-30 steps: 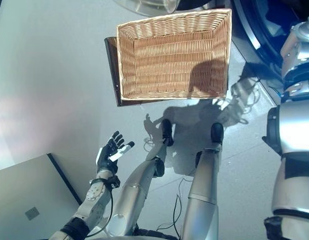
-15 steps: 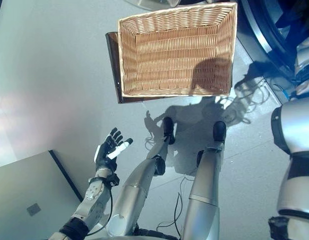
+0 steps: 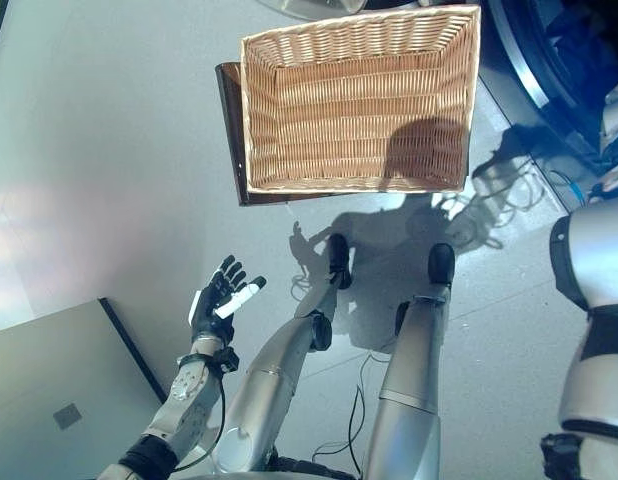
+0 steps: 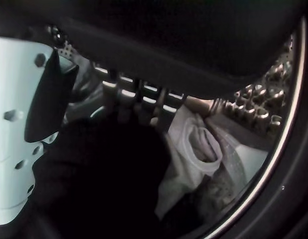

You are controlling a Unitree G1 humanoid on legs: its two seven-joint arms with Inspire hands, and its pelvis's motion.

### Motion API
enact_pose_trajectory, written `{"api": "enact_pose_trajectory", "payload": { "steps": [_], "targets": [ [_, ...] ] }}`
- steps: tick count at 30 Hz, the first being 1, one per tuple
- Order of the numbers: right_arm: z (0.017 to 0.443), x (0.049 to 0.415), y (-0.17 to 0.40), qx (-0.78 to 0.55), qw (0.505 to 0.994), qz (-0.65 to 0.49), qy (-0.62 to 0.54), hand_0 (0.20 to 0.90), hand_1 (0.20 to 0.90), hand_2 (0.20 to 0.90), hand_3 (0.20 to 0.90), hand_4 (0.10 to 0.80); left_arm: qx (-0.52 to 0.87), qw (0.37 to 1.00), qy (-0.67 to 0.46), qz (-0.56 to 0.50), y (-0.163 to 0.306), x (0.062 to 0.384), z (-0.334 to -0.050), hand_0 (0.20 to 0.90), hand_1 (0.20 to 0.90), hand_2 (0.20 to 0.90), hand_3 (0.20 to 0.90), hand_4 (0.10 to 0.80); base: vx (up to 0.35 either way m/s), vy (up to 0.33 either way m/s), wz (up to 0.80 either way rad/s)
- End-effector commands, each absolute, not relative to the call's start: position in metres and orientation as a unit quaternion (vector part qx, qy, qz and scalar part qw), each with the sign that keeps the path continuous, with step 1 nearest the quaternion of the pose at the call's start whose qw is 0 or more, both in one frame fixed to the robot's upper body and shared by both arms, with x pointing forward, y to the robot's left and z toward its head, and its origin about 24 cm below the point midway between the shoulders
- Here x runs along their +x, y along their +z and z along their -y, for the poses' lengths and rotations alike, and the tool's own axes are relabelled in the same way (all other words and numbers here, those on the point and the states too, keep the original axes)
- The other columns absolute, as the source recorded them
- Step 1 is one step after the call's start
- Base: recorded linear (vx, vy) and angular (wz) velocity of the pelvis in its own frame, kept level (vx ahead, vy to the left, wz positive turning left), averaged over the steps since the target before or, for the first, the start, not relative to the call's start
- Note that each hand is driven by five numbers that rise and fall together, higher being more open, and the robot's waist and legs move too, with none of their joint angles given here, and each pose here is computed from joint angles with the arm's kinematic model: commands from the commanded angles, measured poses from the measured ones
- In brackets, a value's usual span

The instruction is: Pick up the clothes and place them into the washing machine

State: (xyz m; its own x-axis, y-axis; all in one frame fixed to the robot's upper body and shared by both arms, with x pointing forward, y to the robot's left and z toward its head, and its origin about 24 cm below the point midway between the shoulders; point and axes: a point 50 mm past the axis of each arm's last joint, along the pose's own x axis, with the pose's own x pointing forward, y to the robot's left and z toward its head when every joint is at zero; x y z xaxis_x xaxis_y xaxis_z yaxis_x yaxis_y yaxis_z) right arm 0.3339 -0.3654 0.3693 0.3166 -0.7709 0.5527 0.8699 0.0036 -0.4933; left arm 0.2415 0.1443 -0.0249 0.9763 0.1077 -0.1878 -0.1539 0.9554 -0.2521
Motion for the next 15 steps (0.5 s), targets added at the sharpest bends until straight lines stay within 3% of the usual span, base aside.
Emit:
{"api": "enact_pose_trajectory", "payload": {
  "steps": [1,15],
  "targets": [
    [0.361,0.285,0.458,-0.436,0.595,0.198,-0.646,0.9,0.9,0.9,0.9,0.8,-0.13,0.984,0.117,-0.034,-0.01,0.246,-0.173,0.9,0.9,0.9,0.9,0.8,0.0,0.0,0.0],
    [0.344,0.309,0.439,-0.478,0.581,0.215,-0.623,0.9,0.9,0.9,0.9,0.8,-0.119,0.984,0.125,-0.032,-0.011,0.248,-0.175,0.9,0.9,0.9,0.9,0.8,0.0,0.0,0.0]
  ]
}}
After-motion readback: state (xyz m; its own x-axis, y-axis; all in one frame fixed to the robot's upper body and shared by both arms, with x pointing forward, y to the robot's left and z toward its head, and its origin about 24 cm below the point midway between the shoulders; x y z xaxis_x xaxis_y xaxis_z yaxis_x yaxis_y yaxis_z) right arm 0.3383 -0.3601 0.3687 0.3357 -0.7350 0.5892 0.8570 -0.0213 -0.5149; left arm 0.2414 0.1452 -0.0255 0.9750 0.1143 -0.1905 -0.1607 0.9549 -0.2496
